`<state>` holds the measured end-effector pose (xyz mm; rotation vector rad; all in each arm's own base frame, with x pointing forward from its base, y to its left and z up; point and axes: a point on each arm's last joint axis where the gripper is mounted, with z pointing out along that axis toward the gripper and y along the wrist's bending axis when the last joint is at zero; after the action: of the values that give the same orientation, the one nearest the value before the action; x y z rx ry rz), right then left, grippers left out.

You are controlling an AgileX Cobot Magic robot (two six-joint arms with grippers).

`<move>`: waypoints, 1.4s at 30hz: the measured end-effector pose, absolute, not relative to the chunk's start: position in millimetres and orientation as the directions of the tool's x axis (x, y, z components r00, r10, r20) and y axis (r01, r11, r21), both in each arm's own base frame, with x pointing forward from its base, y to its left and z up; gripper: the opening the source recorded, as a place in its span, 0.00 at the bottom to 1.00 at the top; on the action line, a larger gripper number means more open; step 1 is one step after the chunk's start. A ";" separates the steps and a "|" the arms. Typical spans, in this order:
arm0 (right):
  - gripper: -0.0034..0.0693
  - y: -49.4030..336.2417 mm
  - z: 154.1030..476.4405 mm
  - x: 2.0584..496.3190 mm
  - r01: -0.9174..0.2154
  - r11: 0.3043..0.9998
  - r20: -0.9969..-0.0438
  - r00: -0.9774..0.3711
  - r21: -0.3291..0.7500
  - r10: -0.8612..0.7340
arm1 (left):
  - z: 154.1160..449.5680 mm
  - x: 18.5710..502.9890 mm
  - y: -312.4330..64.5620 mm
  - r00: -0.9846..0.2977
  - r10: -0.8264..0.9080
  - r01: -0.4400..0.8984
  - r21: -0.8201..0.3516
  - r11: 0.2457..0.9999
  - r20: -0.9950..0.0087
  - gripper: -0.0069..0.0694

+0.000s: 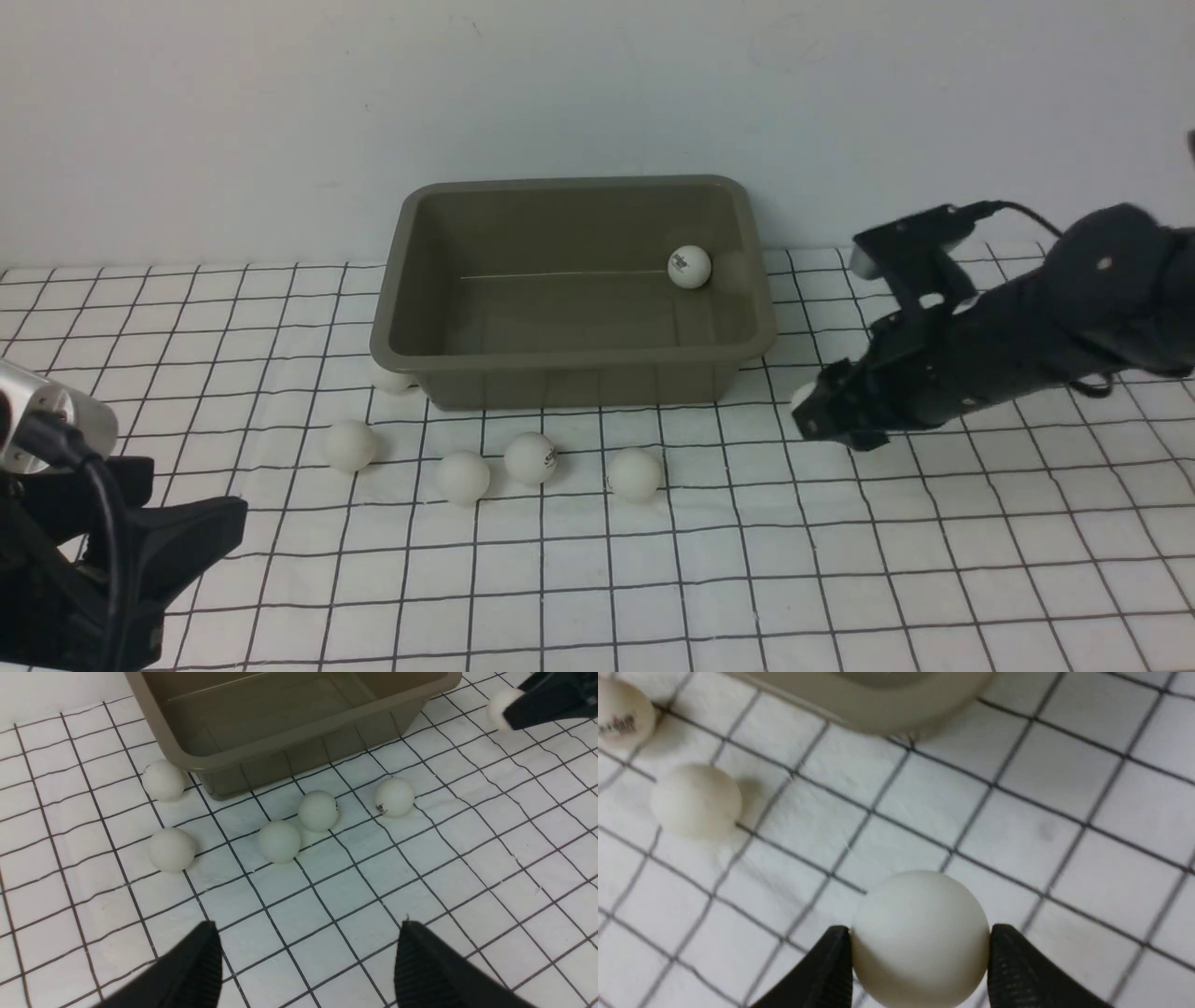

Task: Put the table tennis balls into the box on the white checkered tablecloth.
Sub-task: 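Release the ping pong ball into the bin and lift the gripper away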

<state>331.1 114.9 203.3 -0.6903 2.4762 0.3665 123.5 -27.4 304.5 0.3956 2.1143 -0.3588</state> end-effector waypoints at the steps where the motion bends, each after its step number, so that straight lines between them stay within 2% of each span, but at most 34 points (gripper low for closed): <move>1: 0.51 110.4 205.8 329.1 -0.550 0.829 -0.550 -0.726 0.103 -0.413 | 304.5 123.5 -27.4 -0.521 0.142 0.411 -0.102 0.906 -0.842 0.68; 4: 0.51 98.3 218.4 319.4 -0.590 0.805 -0.509 -0.713 0.065 -0.482 | 304.5 123.5 -27.4 -0.521 0.142 0.411 -0.102 0.906 -0.842 0.68; 7: 0.51 97.3 239.6 306.7 -0.641 0.767 -0.525 -0.667 0.042 -0.528 | 304.5 123.5 -27.4 -0.521 0.142 0.411 -0.102 0.906 -0.842 0.68; 10: 0.51 109.4 260.2 299.3 -0.674 0.737 -0.620 -0.602 0.057 -0.503 | 304.6 123.5 -27.4 -0.521 0.141 0.411 -0.103 0.906 -0.842 0.68; 16: 0.51 134.8 269.6 305.6 -0.696 0.715 -0.763 -0.495 0.063 -0.415 | 304.6 123.5 -27.5 -0.521 0.141 0.412 -0.103 0.906 -0.842 0.68; 20: 0.51 144.3 258.4 322.8 -0.694 0.717 -0.802 -0.462 0.060 -0.380 | 304.6 123.5 -27.5 -0.521 0.141 0.412 -0.103 0.906 -0.842 0.68; 26: 0.51 156.7 246.5 354.6 -0.697 0.713 -0.816 -0.455 0.077 -0.357 | 304.9 123.6 -27.8 -0.520 0.135 0.412 -0.109 0.905 -0.844 0.68; 29: 0.51 166.8 232.7 384.4 -0.690 0.718 -0.817 -0.463 0.090 -0.343 | 305.3 123.6 -28.2 -0.519 0.128 0.412 -0.115 0.904 -0.845 0.68; 33: 0.51 173.6 217.4 400.7 -0.695 0.711 -0.809 -0.479 0.112 -0.340 | 305.4 123.6 -28.3 -0.519 0.126 0.412 -0.117 0.904 -0.846 0.68; 40: 0.51 175.9 201.5 406.5 -0.710 0.697 -0.793 -0.479 0.098 -0.376 | 305.5 123.6 -28.4 -0.518 0.125 0.412 -0.119 0.903 -0.846 0.68; 42: 0.54 176.2 202.7 407.0 -0.720 0.689 -0.798 -0.461 0.082 -0.387 | 305.6 123.7 -28.4 -0.518 0.124 0.412 -0.120 0.903 -0.846 0.68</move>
<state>407.0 176.2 202.7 -0.8458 2.0989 0.5307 123.7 -28.4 305.6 0.3836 2.1055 -0.3799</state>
